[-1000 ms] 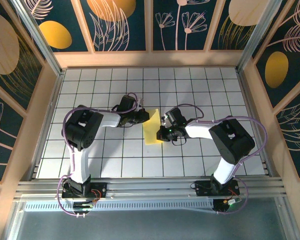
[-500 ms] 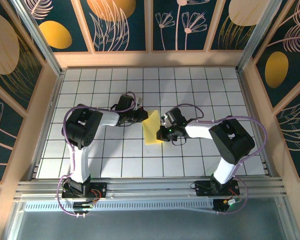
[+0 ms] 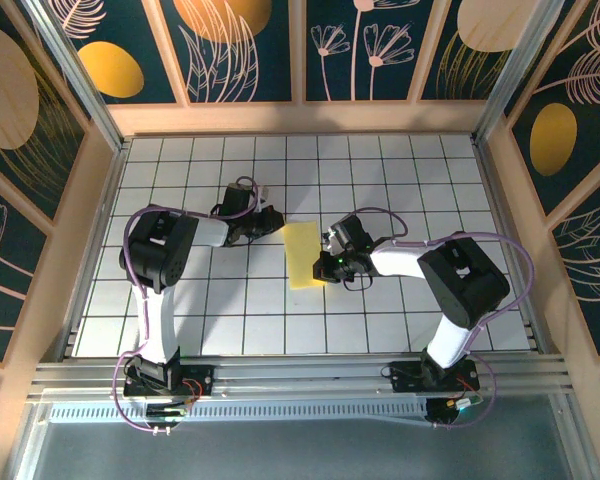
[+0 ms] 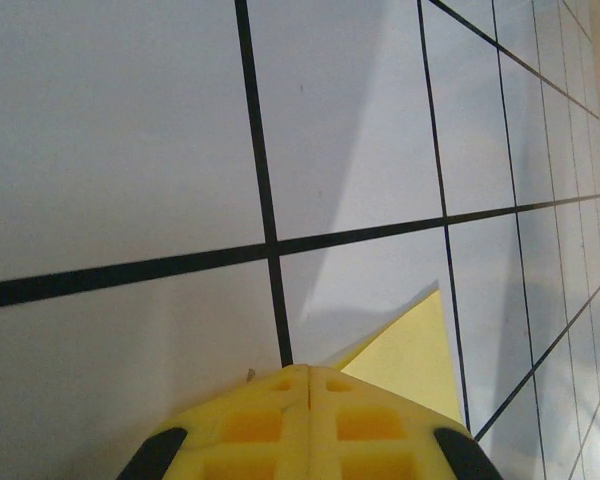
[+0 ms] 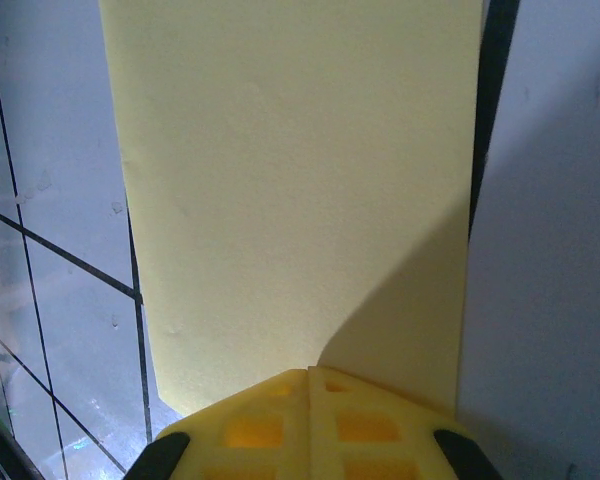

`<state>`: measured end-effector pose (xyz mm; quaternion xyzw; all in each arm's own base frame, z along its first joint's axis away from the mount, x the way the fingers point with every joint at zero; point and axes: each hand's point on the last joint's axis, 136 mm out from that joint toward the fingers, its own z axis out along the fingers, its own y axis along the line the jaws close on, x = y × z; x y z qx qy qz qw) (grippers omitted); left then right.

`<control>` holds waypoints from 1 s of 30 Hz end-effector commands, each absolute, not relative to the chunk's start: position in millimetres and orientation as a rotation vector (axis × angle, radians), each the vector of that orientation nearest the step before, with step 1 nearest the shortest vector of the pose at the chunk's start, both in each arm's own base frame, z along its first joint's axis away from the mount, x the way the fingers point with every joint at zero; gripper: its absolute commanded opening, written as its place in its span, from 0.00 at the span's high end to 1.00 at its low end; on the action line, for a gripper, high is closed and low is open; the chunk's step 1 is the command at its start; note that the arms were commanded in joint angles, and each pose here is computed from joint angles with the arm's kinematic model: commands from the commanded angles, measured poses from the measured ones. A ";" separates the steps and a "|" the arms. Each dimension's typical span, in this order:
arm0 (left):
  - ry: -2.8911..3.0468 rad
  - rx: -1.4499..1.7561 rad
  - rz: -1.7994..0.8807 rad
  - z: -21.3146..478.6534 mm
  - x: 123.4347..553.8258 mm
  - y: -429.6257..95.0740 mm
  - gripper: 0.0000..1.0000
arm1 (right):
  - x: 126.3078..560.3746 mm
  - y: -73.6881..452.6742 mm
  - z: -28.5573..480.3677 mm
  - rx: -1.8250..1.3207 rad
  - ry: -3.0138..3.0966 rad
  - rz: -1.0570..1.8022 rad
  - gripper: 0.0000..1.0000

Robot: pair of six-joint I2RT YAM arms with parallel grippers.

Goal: Fold a paper plane with a square sheet of paper (fold left side to right side)
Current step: First fold the square sheet of paper in half at the center of the table.

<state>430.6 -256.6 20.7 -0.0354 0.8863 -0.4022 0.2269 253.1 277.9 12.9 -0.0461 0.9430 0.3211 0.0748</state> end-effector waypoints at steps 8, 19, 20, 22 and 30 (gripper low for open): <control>2.394 -0.108 -0.970 34.7 441.9 -229.8 0.97 | 223.5 233.0 -30.8 0.020 3.005 0.705 1.00; 2.405 -0.006 -1.147 61.5 379.3 -266.8 0.96 | 225.6 242.2 -27.3 0.042 2.983 0.764 1.00; 2.413 0.006 -1.147 58.9 378.8 -271.2 0.96 | 225.4 241.6 -28.1 0.041 2.986 0.754 1.00; 2.427 0.015 -1.141 53.9 383.9 -276.9 0.96 | 225.1 238.7 -31.0 0.042 2.995 0.727 1.00; 2.446 0.035 -1.134 39.3 409.0 -290.2 0.96 | 224.4 237.5 -33.4 0.041 3.003 0.710 1.00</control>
